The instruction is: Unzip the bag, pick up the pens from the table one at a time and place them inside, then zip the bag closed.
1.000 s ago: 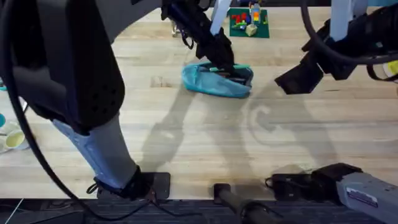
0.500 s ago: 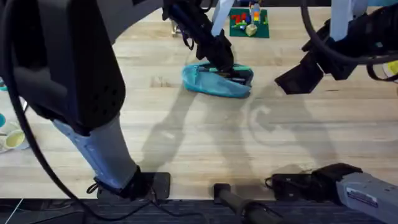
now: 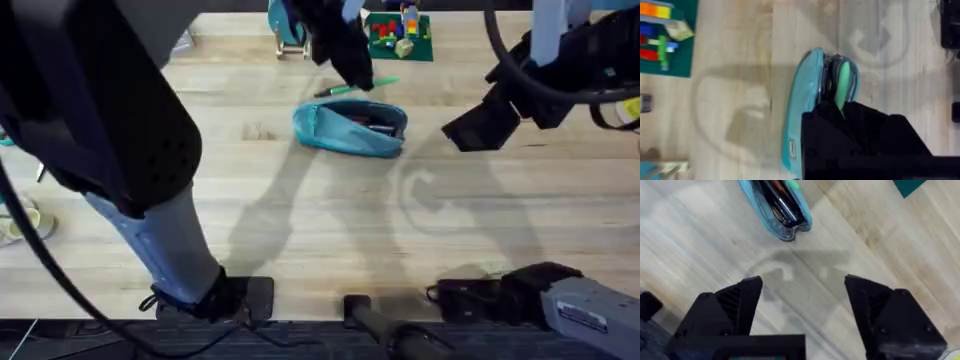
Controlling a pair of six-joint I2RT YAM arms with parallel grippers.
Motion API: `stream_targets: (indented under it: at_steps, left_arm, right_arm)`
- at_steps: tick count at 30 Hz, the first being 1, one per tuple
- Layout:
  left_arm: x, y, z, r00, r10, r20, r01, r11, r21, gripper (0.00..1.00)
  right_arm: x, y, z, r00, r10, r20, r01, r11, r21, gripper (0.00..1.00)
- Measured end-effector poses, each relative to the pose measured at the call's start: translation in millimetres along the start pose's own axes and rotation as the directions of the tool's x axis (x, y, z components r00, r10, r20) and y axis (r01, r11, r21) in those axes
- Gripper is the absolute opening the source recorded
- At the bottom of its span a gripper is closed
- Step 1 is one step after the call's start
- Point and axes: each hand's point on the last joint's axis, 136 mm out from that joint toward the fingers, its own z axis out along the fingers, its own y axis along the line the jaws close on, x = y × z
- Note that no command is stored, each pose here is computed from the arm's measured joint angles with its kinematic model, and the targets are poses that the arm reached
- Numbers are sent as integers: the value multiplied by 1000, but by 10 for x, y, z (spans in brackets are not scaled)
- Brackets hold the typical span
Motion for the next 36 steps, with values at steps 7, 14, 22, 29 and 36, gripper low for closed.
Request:
stream_targets:
  at_steps: [7, 14, 22, 29, 36]
  left_arm:
    - [-95, 60, -227, 997, 32, -75, -39, 995, -92, 41]
    - [-102, 36, -165, 985, 68, -160, -87, 989, -120, 41]
    - [-97, 0, -83, 964, 101, -245, -138, 981, -138, 41]
    - [-71, 21, -91, 960, 98, -262, -141, 979, -148, 41]
    - [-108, -10, -75, 965, 103, -240, -138, 981, -134, 41]
  right_arm:
    - [0, 0, 0, 1000, 0, 0, 0, 1000, 0, 997]
    - [0, 0, 0, 1000, 0, 0, 0, 1000, 0, 998]
    - [0, 0, 0, 1000, 0, 0, 0, 1000, 0, 998]
    - [0, 0, -1, 1000, 0, 0, 0, 1000, 0, 997]
    - [0, 0, 0, 1000, 0, 0, 0, 1000, 0, 998]
